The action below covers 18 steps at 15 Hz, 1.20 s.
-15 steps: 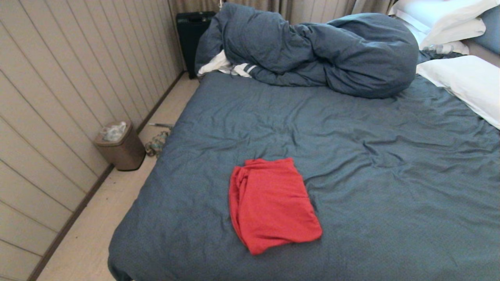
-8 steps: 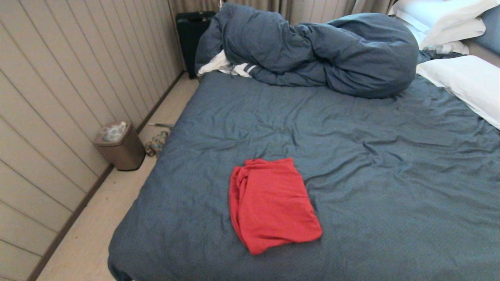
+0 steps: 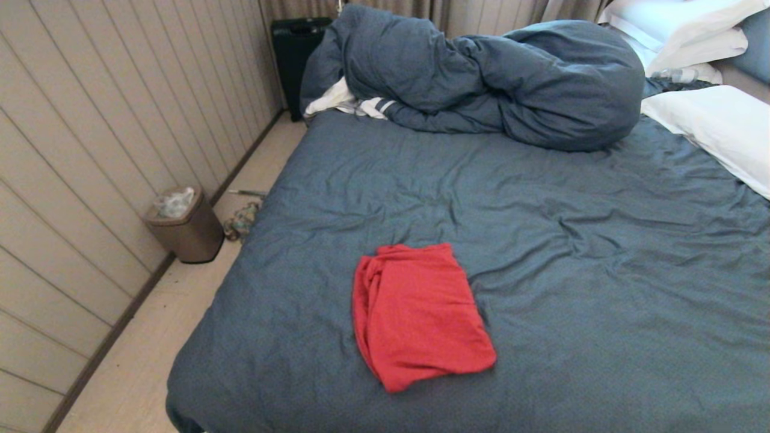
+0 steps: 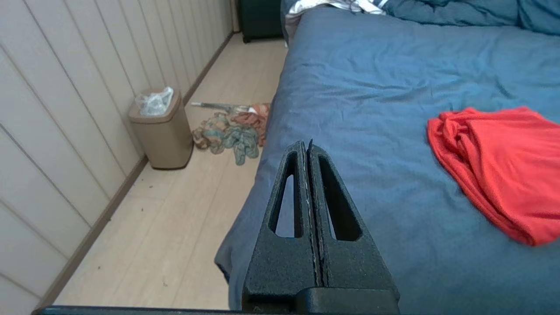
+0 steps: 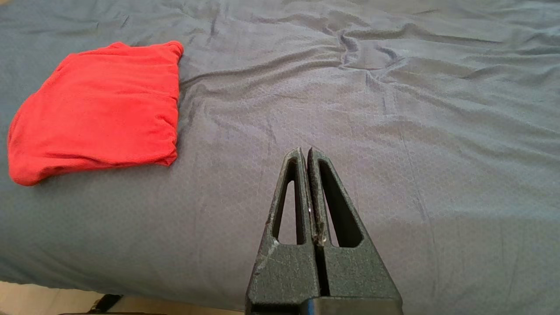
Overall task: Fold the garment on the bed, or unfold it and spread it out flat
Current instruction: Unford the red T-shirt
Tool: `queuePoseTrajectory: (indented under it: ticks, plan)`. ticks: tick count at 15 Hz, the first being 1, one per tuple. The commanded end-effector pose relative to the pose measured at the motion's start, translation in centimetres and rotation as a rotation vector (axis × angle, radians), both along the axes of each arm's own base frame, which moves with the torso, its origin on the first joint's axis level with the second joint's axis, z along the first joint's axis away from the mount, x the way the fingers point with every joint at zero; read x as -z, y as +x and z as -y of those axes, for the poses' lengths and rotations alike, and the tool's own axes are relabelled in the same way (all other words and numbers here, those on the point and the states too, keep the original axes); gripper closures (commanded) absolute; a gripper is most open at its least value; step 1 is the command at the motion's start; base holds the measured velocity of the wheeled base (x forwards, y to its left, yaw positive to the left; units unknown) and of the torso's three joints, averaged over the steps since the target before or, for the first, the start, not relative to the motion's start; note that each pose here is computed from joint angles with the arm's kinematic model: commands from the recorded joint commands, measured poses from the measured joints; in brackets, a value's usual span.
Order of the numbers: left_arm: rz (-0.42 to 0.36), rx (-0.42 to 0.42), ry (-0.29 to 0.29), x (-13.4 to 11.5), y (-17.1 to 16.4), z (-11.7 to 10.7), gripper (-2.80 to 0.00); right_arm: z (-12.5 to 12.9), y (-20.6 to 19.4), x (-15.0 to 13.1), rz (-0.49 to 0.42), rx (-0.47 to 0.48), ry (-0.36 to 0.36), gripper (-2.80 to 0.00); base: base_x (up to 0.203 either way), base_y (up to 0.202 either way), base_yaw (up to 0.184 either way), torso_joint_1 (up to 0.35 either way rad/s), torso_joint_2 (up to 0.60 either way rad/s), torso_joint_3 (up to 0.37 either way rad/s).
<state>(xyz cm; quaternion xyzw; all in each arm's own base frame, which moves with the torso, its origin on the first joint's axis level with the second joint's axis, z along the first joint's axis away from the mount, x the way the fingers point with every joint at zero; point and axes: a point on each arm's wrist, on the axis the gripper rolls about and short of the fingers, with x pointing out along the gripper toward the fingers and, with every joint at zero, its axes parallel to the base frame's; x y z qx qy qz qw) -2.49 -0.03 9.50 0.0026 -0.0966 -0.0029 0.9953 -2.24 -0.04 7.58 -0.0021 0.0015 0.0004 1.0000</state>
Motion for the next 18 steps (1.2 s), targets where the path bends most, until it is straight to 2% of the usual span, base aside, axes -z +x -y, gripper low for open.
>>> queuePoseTrajectory:
  ticks: [1,3,4,6,7,10,18]
  plan:
    - [-0.042,0.0,0.001,1.1,0.4,0.0,0.0,0.0,0.0,0.0,-0.003,-0.001,0.0,0.0,0.0,0.0,0.0,0.0,0.0,0.0]
    - [-0.051,-0.005,0.014,1.2,0.4,0.0,0.0,0.0,0.0,0.0,-0.006,-0.004,-0.011,0.0,0.0,0.0,0.0,0.0,0.0,0.0]
    - [-0.088,-0.004,0.016,1.5,0.5,0.0,0.0,0.0,0.0,0.0,-0.002,-0.002,0.001,0.0,0.0,0.0,0.0,0.0,0.0,0.0]
    - [-0.208,0.001,0.014,2.1,0.8,0.0,0.0,0.0,0.0,0.0,-0.002,-0.002,0.001,0.0,0.0,0.0,0.0,0.0,0.0,0.0]
    - [-0.224,0.0,0.013,2.0,1.0,0.0,0.0,0.0,0.0,0.0,-0.003,-0.001,0.001,0.0,0.0,0.0,0.0,0.0,0.0,0.0]
    - [-0.148,0.002,0.008,2.1,0.5,0.0,0.0,0.0,0.0,0.1,-0.006,0.001,0.012,0.0,0.0,0.0,0.0,0.0,0.0,0.0]
    - [-0.145,0.003,0.009,2.1,0.5,0.0,0.0,0.0,0.0,0.0,-0.003,-0.001,0.01,0.0,0.0,0.0,0.0,0.0,0.0,0.0]
